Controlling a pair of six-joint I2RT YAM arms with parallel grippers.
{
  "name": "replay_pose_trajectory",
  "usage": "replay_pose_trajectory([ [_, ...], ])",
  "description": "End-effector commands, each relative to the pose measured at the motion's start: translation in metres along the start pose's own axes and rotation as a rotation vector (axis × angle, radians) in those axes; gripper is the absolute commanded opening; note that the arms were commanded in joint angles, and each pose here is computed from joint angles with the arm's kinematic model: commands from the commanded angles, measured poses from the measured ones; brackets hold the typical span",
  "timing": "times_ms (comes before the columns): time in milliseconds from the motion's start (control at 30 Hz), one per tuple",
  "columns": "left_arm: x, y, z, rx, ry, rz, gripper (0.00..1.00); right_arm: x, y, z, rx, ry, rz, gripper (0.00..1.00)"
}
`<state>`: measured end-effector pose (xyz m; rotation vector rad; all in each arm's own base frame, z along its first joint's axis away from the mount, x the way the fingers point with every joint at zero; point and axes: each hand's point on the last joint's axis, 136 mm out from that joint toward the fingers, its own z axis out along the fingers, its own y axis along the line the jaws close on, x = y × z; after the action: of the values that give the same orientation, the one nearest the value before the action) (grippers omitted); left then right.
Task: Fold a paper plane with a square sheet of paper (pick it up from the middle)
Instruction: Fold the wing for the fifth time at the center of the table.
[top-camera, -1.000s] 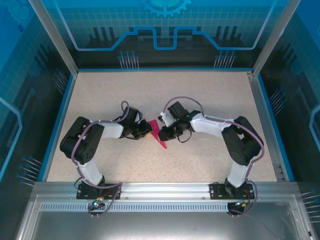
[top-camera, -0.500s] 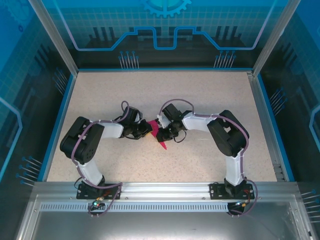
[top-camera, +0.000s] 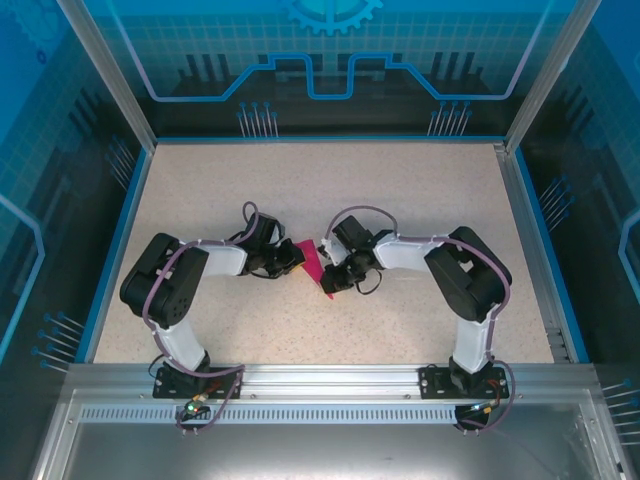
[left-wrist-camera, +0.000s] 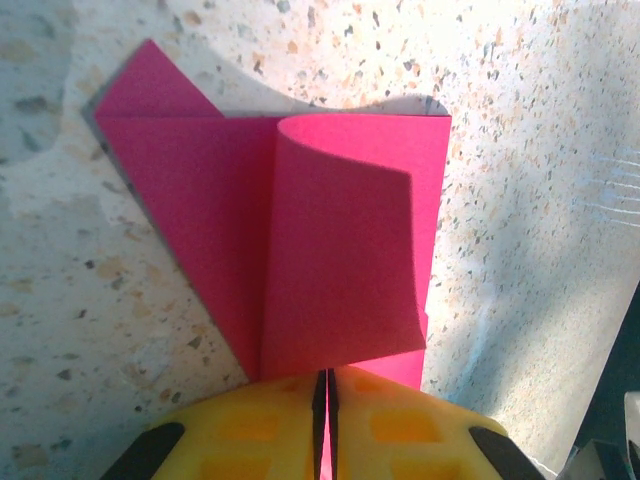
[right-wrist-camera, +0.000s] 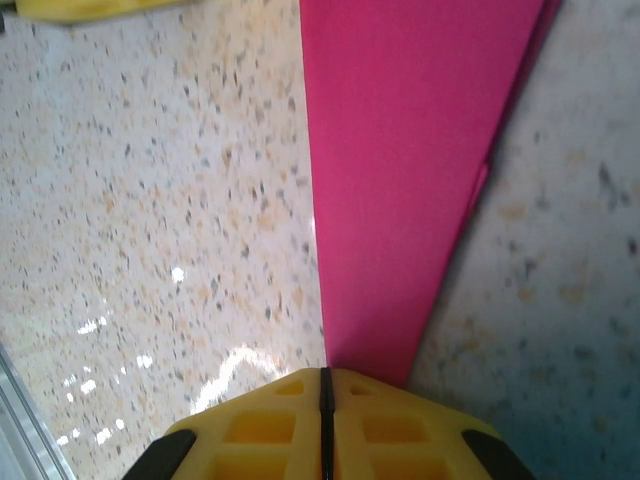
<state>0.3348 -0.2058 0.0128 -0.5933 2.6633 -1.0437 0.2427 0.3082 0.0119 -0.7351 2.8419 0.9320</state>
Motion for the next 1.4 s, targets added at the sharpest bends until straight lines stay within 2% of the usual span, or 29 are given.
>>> replay_pose_trajectory([
  [0,0.007,0.028,0.006,-0.105,0.018,-0.019,0.15,0.047,-0.008,0.005,0.043,0.146,0.048,0.09],
  [200,0.008,-0.027,-0.012,0.105,0.007,0.06,0.17,0.038,-0.011,0.008,0.056,0.132,0.088,0.08],
  [333,0.02,-0.047,-0.017,0.156,0.018,0.084,0.18,0.038,-0.012,0.008,0.061,0.135,0.098,0.08],
  [700,0.055,-0.031,-0.003,0.126,0.085,0.058,0.16,0.039,-0.016,0.01,0.065,0.141,0.125,0.08],
  [900,0.064,-0.028,0.003,0.117,0.115,0.058,0.16,0.039,-0.018,0.01,0.067,0.142,0.139,0.08],
  [1133,0.065,-0.019,0.013,0.089,0.131,0.052,0.15,0.041,-0.02,0.011,0.076,0.147,0.145,0.08],
  [1367,0.046,-0.012,0.009,-0.01,0.06,0.093,0.15,0.051,-0.029,0.011,0.122,0.174,0.143,0.08],
])
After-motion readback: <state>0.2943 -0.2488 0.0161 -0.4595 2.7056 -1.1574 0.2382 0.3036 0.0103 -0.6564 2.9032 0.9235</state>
